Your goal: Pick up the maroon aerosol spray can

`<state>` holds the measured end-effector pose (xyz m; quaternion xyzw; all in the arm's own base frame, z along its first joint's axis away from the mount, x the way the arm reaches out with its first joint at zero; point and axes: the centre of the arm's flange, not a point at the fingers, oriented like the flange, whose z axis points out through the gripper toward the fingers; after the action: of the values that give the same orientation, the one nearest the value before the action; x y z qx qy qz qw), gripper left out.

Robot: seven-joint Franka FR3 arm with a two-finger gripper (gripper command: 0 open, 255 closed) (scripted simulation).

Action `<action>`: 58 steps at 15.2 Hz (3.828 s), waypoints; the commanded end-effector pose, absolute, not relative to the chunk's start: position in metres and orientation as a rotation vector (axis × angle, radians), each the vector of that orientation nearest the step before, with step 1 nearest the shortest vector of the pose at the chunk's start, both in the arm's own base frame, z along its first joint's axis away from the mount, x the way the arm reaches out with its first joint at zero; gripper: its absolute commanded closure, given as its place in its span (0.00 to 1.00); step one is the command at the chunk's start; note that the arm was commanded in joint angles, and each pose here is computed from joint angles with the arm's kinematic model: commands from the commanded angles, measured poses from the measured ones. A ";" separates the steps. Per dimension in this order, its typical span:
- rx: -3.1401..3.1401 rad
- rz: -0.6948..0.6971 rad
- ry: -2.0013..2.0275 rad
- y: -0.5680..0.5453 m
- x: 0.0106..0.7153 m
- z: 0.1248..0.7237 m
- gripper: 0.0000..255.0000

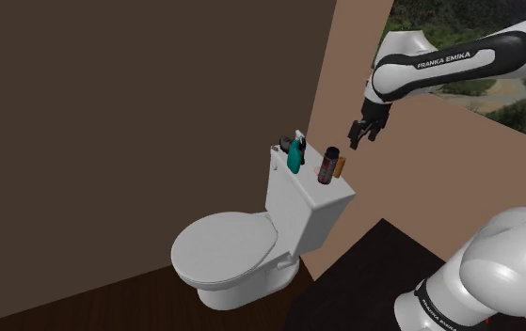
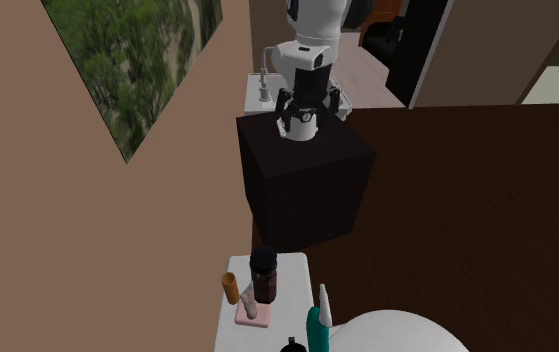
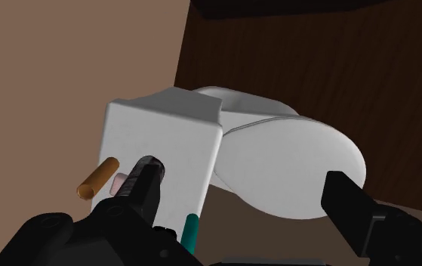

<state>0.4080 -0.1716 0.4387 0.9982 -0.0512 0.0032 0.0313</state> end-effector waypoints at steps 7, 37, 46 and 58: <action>3.107 0.038 -0.108 -0.241 0.457 0.373 0.00; 3.172 0.091 -0.008 -0.365 0.565 0.197 1.00; 3.172 0.091 -0.008 -0.365 0.565 0.213 1.00; 3.172 0.091 -0.008 -0.365 0.565 0.276 1.00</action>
<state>0.5646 -0.3661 0.2694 0.9995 -0.0026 0.0282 -0.0162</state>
